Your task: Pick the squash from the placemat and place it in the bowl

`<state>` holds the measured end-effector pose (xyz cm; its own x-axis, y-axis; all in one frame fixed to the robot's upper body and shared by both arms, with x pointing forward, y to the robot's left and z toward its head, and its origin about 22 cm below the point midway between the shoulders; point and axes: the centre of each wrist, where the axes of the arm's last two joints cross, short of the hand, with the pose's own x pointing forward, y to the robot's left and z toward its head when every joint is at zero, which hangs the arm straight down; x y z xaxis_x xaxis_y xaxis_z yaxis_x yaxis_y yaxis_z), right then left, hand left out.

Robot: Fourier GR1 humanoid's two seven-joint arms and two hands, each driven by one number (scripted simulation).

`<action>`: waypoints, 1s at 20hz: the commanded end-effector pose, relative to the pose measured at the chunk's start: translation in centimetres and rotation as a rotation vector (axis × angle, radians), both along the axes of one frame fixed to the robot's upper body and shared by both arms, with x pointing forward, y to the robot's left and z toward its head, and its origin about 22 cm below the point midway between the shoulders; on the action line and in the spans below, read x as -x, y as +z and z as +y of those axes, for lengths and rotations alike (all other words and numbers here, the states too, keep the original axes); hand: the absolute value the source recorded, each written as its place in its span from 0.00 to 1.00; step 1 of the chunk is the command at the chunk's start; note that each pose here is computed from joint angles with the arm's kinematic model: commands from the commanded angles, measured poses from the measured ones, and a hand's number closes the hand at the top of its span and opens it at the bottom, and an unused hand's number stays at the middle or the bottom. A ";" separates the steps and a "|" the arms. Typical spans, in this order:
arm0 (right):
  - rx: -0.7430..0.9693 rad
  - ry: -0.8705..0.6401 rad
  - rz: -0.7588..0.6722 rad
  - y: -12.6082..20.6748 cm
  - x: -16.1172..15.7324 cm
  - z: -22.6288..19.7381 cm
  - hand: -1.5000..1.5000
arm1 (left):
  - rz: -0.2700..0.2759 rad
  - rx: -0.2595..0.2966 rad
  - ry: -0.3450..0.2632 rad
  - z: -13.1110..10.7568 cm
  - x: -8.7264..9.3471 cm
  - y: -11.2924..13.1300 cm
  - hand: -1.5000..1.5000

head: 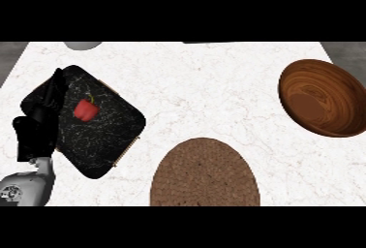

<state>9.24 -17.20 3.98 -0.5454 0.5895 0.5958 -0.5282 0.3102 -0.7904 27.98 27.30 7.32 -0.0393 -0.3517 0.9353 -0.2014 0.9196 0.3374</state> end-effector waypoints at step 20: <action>-0.382 -0.596 -0.243 8.1 -3.9 -10.4 1.00 | -0.027 0.002 -0.062 -2.1 -1.7 2.5 0.50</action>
